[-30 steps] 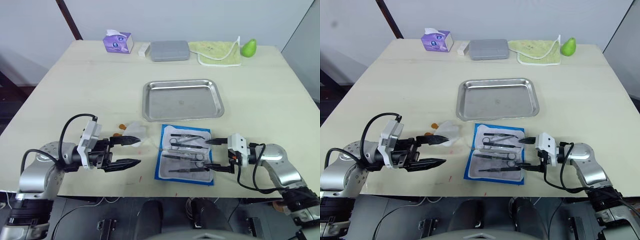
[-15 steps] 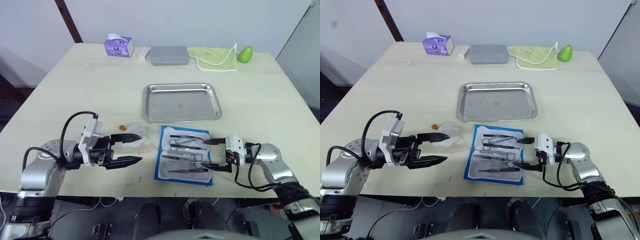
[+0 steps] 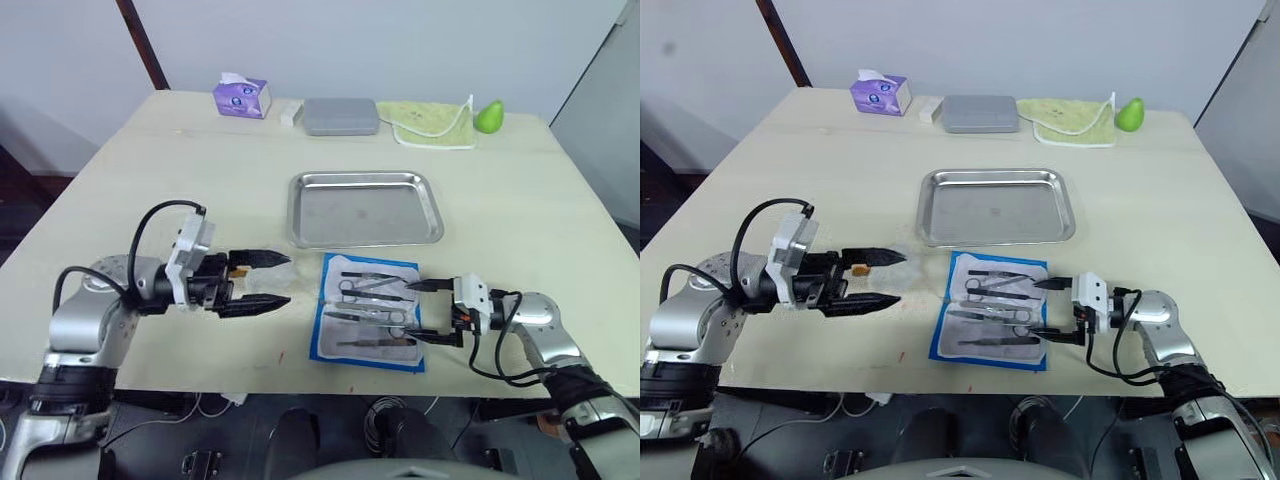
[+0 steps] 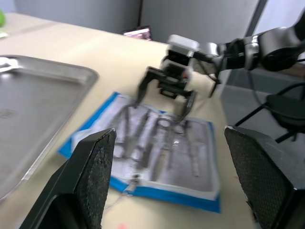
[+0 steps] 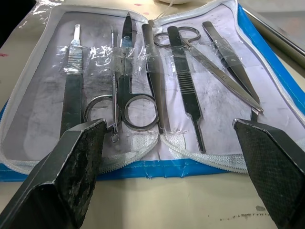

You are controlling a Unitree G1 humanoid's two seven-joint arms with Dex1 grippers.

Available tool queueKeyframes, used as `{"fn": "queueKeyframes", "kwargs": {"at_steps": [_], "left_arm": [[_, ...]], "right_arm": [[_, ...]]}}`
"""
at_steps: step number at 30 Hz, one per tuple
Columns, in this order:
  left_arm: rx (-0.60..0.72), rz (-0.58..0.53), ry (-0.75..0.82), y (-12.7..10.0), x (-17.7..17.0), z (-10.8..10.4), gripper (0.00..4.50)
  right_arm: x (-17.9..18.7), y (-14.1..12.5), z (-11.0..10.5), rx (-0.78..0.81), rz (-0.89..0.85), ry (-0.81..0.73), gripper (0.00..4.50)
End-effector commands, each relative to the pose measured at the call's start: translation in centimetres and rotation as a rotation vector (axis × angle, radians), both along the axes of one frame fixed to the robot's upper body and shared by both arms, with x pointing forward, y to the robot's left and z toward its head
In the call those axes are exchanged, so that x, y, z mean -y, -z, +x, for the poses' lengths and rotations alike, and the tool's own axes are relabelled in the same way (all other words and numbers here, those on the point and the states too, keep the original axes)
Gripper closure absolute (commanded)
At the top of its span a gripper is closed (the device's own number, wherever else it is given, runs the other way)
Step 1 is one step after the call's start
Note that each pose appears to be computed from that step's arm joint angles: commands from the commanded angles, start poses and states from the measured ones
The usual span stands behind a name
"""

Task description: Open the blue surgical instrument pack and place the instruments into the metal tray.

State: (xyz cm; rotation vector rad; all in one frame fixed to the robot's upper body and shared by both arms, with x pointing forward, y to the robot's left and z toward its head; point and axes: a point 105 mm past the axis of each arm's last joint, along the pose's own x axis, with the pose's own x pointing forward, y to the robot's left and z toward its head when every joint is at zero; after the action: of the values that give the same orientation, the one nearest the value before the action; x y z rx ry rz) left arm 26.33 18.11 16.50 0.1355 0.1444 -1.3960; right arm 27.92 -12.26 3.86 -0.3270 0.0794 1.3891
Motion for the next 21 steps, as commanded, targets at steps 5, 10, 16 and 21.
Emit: {"fn": "queueKeyframes", "kwargs": {"at_steps": [5,10,16,21], "left_arm": [[0.081,0.122,-0.013,-1.4,1.2,1.6,0.65],[0.096,0.259,0.014,-0.7,3.2,3.1,0.65],[0.111,0.350,0.085,2.4,6.5,4.8,2.35],[0.148,0.392,0.062,3.7,7.7,6.7,2.70]], "right_arm": [[1.4,5.4,-2.2,-0.188,-0.177,0.002,0.05],[1.3,5.3,-2.1,-0.189,-0.172,0.006,0.05],[1.0,5.3,-2.3,-0.198,-0.169,0.005,0.00],[0.8,5.1,-2.4,-0.196,-0.157,0.016,0.00]]}}
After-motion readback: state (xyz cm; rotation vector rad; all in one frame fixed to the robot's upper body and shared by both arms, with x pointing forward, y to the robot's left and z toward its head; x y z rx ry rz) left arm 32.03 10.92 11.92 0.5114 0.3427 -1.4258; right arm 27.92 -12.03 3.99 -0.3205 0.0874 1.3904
